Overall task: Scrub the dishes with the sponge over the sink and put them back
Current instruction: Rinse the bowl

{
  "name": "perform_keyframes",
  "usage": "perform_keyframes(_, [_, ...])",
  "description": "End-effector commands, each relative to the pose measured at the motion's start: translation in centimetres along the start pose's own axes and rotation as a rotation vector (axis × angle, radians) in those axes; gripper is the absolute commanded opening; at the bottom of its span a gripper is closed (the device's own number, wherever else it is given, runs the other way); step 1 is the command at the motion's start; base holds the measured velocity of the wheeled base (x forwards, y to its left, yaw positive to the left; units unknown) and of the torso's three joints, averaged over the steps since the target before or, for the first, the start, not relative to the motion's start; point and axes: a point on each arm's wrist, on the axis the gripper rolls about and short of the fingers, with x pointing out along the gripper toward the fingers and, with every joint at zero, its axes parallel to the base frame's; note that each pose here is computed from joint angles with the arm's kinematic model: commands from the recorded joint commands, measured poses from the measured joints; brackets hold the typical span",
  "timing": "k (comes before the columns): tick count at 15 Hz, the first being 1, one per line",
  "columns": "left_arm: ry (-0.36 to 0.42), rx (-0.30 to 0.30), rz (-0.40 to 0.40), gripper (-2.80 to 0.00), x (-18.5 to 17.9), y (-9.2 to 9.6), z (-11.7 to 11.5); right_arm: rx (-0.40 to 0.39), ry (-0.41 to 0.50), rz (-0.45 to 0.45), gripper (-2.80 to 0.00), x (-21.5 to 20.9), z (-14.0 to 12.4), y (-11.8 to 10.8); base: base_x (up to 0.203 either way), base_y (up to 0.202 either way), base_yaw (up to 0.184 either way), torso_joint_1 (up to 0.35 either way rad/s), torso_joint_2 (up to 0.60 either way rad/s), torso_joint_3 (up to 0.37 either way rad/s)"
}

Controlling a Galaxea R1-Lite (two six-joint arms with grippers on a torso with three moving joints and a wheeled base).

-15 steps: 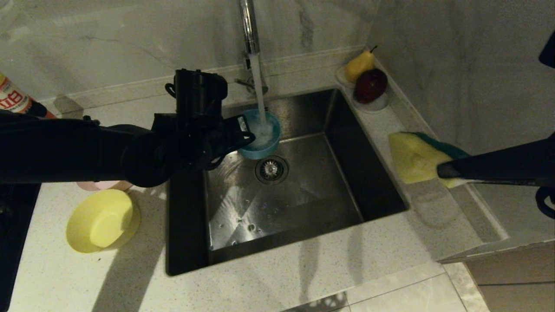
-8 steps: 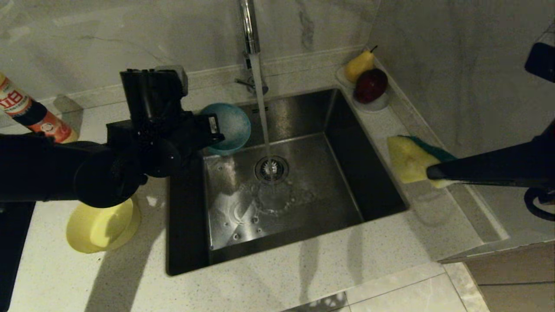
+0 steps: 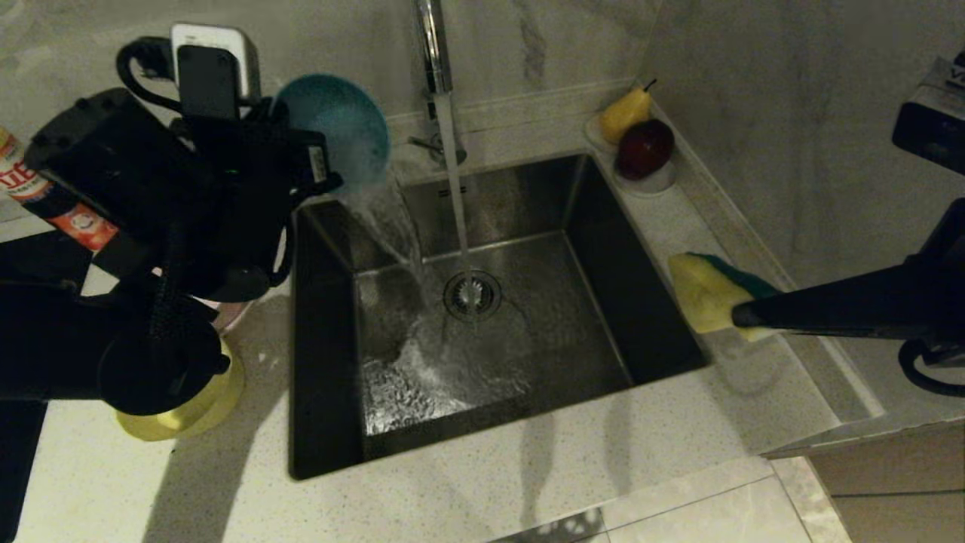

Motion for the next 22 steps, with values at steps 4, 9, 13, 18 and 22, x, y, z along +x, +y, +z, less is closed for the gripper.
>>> perform_keyframes(4, [-0.162,-0.108,0.09,-2.8,-0.6,2.2,3.5,0.007,0.015,-0.005,-2.8,0.5,0.1,-0.2,0.0,0.0,0.0,0.0,0.0,0.0])
perform_keyframes(9, [-0.238,-0.162,0.134,-2.8,-1.3,3.5,5.3,0.002,0.009,0.0,-2.8,0.6,0.3,0.0,0.0,0.0,0.0,0.0,0.0,0.0])
perform_keyframes(13, [-0.279,-0.193,0.15,-2.8,-2.0,4.8,7.0,0.001,0.006,0.0,-2.8,0.5,0.3,0.0,0.0,0.0,0.0,0.0,0.0,0.0])
perform_keyframes(18, [-0.231,-0.193,0.152,-2.8,-2.3,4.4,5.9,0.005,0.015,-0.004,-2.8,0.5,0.1,-0.2,0.0,0.0,0.0,0.0,0.0,0.0])
perform_keyframes(22, [0.061,-0.073,0.046,-2.8,-1.5,2.2,1.6,-0.001,0.005,0.004,-2.8,-0.2,-0.3,0.0,0.0,0.0,0.0,0.0,0.0,0.0])
